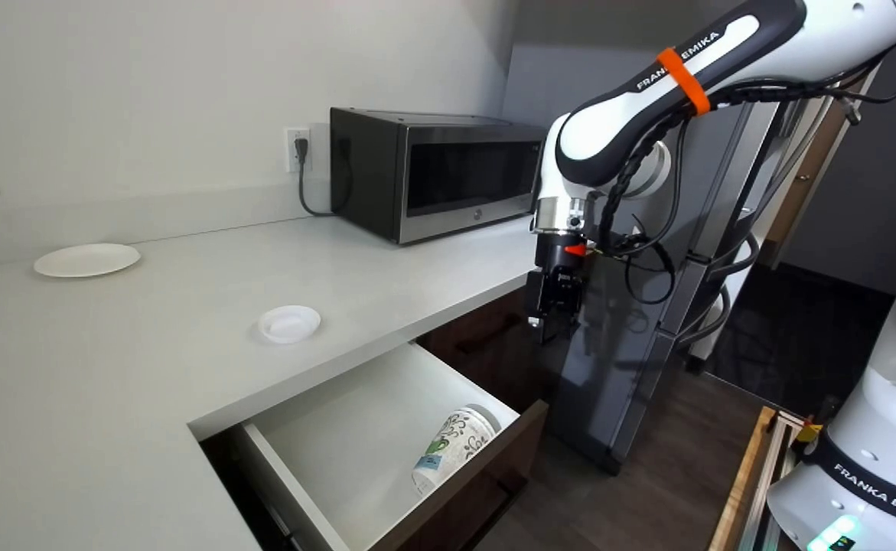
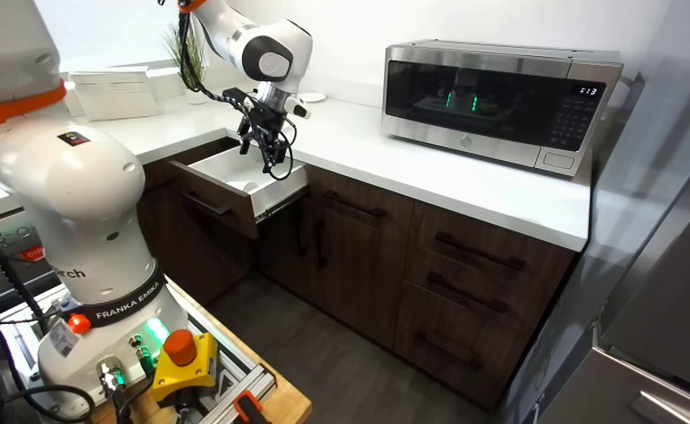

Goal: Move the cups, which are in the drawer, to the counter

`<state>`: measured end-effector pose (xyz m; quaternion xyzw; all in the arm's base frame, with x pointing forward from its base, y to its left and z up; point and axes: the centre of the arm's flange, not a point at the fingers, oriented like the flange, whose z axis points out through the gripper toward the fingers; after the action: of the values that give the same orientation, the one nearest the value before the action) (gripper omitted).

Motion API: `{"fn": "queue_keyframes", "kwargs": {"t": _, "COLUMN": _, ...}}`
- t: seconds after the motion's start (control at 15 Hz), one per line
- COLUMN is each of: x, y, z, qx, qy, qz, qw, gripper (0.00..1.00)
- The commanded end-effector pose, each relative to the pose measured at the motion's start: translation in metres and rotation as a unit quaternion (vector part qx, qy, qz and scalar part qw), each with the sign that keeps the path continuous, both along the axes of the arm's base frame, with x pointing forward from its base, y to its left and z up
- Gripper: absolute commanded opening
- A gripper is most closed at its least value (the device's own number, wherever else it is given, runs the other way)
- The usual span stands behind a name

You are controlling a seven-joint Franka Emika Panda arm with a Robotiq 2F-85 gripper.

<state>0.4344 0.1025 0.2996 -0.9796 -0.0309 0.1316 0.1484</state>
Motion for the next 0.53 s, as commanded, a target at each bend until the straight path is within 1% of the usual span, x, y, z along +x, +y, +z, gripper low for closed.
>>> {"fn": "queue_keyframes", "kwargs": {"t": 0.0, "x": 0.003, "y": 0.013, "z": -0.034, "qx": 0.003, "qy": -0.039, "qz": 0.034, "qw": 0.9987, "gripper": 1.00}}
{"fn": "queue_keyframes", "kwargs": {"t": 0.07, "x": 0.005, "y": 0.017, "z": -0.041, "qx": 0.006, "qy": -0.050, "qz": 0.045, "qw": 0.9977, "gripper": 1.00}}
{"fn": "queue_keyframes", "kwargs": {"t": 0.27, "x": 0.006, "y": 0.043, "z": -0.061, "qx": 0.009, "qy": -0.061, "qz": 0.064, "qw": 0.9960, "gripper": 1.00}}
{"fn": "queue_keyframes", "kwargs": {"t": 0.47, "x": -0.006, "y": 0.075, "z": -0.070, "qx": 0.010, "qy": -0.075, "qz": 0.090, "qw": 0.9931, "gripper": 1.00}}
